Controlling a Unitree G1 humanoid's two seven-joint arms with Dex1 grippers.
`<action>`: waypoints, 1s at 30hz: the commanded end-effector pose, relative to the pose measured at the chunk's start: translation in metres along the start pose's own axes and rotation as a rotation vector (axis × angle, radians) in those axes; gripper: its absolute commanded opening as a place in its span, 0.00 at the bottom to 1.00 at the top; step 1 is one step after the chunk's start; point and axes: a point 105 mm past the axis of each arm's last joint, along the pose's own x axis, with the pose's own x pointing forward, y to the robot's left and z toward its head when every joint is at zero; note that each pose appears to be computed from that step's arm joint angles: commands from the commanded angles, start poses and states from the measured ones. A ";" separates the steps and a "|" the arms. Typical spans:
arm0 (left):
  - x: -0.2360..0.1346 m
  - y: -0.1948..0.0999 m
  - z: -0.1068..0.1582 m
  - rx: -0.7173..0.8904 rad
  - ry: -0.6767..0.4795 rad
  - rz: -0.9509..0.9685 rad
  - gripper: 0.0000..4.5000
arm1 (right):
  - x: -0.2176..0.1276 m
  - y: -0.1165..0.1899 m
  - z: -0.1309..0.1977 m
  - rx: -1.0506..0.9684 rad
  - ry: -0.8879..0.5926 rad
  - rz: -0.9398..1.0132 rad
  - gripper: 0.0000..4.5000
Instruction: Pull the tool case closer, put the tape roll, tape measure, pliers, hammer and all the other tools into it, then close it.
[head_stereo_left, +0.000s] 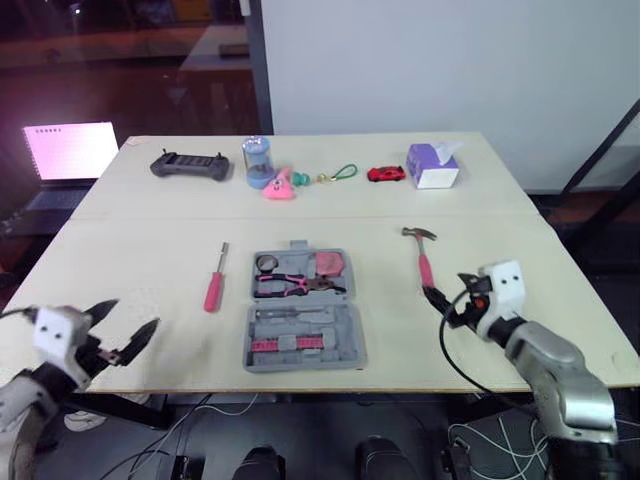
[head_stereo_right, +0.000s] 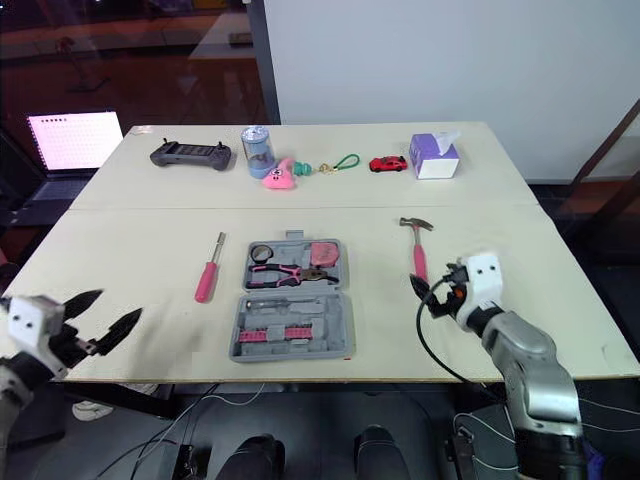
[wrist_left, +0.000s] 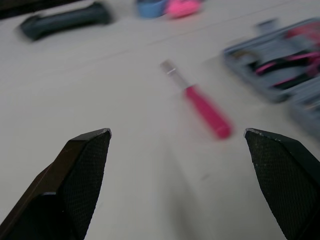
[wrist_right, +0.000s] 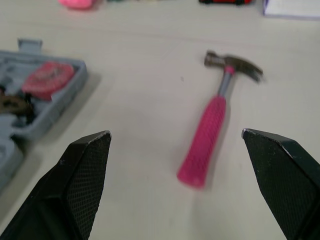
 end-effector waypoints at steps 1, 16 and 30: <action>0.013 -0.039 0.017 -0.021 0.004 -0.272 1.00 | 0.013 0.003 0.021 -0.036 0.023 -0.032 0.99; 0.032 -0.082 0.069 0.026 0.062 -0.571 1.00 | 0.077 -0.011 0.025 0.033 0.268 -0.170 0.99; 0.035 -0.072 0.085 0.080 0.051 -0.409 1.00 | 0.124 -0.030 0.008 0.092 0.351 -0.192 0.99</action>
